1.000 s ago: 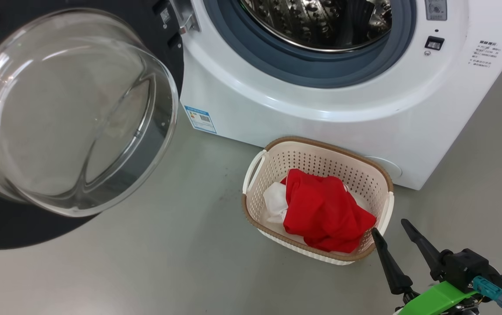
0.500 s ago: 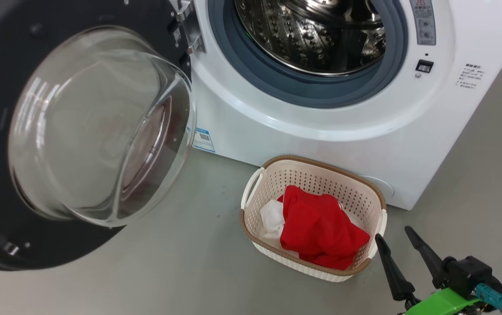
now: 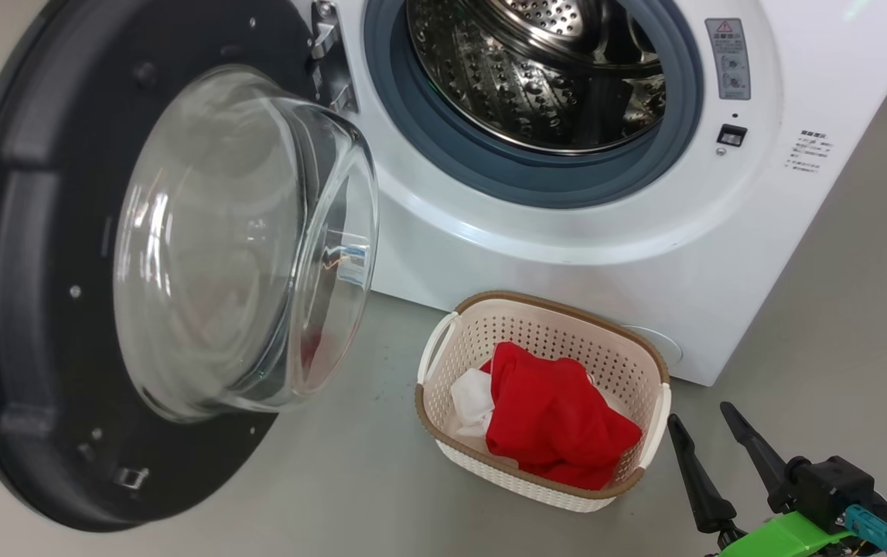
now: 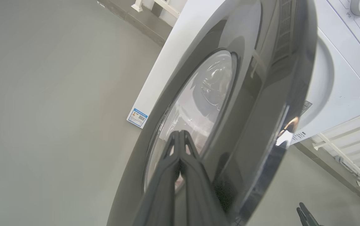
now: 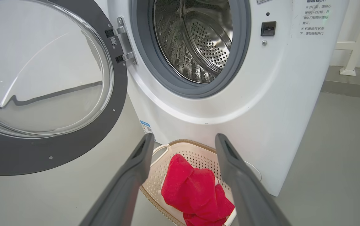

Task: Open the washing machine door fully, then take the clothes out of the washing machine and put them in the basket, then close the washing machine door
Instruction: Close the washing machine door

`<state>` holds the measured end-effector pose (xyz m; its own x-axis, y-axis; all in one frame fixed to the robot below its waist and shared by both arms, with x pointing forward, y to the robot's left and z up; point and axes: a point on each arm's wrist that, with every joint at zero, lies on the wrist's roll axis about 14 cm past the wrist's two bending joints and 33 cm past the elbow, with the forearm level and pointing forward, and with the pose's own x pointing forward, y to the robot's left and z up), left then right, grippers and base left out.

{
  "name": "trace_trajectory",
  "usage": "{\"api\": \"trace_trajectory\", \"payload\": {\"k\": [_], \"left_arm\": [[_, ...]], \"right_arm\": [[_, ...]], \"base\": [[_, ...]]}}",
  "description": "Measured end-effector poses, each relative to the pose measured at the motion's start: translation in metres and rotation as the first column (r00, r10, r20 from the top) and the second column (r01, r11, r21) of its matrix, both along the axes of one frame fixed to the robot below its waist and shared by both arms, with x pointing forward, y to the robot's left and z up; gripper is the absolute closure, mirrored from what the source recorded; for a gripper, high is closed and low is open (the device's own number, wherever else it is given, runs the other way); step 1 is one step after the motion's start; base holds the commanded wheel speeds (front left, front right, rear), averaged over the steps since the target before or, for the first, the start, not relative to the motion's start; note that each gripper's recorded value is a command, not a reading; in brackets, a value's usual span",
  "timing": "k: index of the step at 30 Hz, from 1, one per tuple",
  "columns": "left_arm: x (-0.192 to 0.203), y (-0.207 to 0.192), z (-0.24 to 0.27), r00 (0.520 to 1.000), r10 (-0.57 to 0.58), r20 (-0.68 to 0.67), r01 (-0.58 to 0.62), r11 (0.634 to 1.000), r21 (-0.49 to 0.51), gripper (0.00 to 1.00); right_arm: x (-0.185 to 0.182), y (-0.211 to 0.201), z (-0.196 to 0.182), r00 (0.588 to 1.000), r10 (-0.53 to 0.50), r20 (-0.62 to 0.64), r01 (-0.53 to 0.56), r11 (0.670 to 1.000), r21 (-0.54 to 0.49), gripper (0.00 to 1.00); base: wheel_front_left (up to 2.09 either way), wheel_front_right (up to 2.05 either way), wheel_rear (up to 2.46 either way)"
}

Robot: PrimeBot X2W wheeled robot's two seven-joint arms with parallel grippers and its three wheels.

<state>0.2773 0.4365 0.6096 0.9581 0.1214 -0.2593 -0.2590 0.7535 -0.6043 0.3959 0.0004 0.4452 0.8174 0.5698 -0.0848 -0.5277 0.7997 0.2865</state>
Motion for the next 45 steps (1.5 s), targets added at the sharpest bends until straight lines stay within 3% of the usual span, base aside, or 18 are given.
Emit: {"api": "trace_trajectory", "payload": {"k": [15, 25, 36, 45], "left_arm": [[0.04, -0.082, 0.009, 0.96, -0.278, 0.027, 0.277, 0.959, 0.056, 1.0], [0.067, -0.126, 0.016, 0.92, -0.381, 0.092, 0.373, 0.924, 0.086, 1.0], [0.081, -0.158, 0.042, 0.878, -0.433, 0.204, 0.413, 0.901, 0.135, 1.0], [0.067, -0.142, 0.027, 0.907, -0.356, 0.224, 0.344, 0.934, 0.094, 0.98]], "right_arm": [[-0.004, -0.022, 0.003, 0.998, -0.068, 0.003, 0.068, 0.998, 0.001, 0.0], [-0.003, -0.039, 0.003, 0.992, -0.124, 0.001, 0.124, 0.992, 0.004, 0.0], [-0.004, -0.041, 0.004, 0.991, -0.135, 0.001, 0.135, 0.991, 0.008, 0.0], [-0.009, -0.04, 0.016, 0.99, -0.136, 0.03, 0.135, 0.991, 0.019, 0.0]], "base": [[0.0, 0.0, 0.0], [0.0, 0.0, 0.0], [0.0, 0.0, 0.0], [0.0, 0.0, 0.0]]}}
